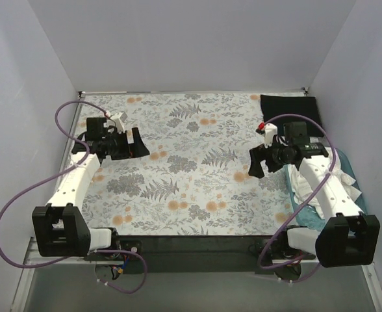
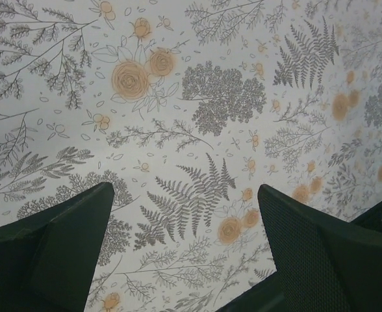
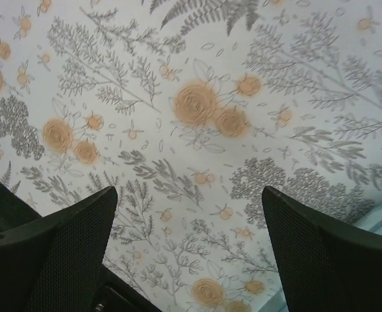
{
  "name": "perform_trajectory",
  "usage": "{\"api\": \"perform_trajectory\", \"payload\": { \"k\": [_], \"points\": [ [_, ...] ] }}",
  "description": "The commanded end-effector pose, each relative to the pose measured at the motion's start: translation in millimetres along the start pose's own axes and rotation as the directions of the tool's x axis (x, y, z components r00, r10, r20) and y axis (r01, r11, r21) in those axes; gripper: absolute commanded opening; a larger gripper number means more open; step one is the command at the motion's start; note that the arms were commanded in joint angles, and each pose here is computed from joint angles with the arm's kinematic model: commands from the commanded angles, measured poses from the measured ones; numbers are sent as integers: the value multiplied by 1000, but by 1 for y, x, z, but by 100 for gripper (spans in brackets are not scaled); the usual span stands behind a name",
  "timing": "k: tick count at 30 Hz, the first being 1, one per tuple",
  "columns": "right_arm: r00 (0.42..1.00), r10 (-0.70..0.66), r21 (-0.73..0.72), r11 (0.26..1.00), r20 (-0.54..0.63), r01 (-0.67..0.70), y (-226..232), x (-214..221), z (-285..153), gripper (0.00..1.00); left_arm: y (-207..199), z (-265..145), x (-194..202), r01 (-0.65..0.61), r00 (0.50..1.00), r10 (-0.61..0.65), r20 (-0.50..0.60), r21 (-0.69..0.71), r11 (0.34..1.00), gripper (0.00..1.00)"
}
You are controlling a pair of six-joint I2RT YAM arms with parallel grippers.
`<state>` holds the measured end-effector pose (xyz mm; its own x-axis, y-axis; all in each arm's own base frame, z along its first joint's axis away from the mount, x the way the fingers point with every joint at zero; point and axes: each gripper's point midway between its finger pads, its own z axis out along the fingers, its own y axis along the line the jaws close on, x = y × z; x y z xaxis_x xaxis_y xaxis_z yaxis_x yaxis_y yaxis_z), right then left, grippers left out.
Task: Fold and stack the t-shirts
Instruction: Reset both grippers
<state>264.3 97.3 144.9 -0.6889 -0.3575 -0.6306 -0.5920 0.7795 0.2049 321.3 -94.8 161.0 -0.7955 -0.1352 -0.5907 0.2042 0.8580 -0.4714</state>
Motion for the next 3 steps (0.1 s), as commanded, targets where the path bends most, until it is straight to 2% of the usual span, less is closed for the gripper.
{"api": "perform_trajectory", "payload": {
  "k": [1, 3],
  "points": [
    [999, -31, -49, 998, 22, 32, 19, 4, 0, 99, -2, -16, -8, -71, 993, 73, 93, -28, 997, 93],
    [999, -40, -50, 998, 12, 41, 22, 5, 2, 98, -4, -19, -6, -80, 992, 81, 96, -23, 997, 93]
  ]
}}
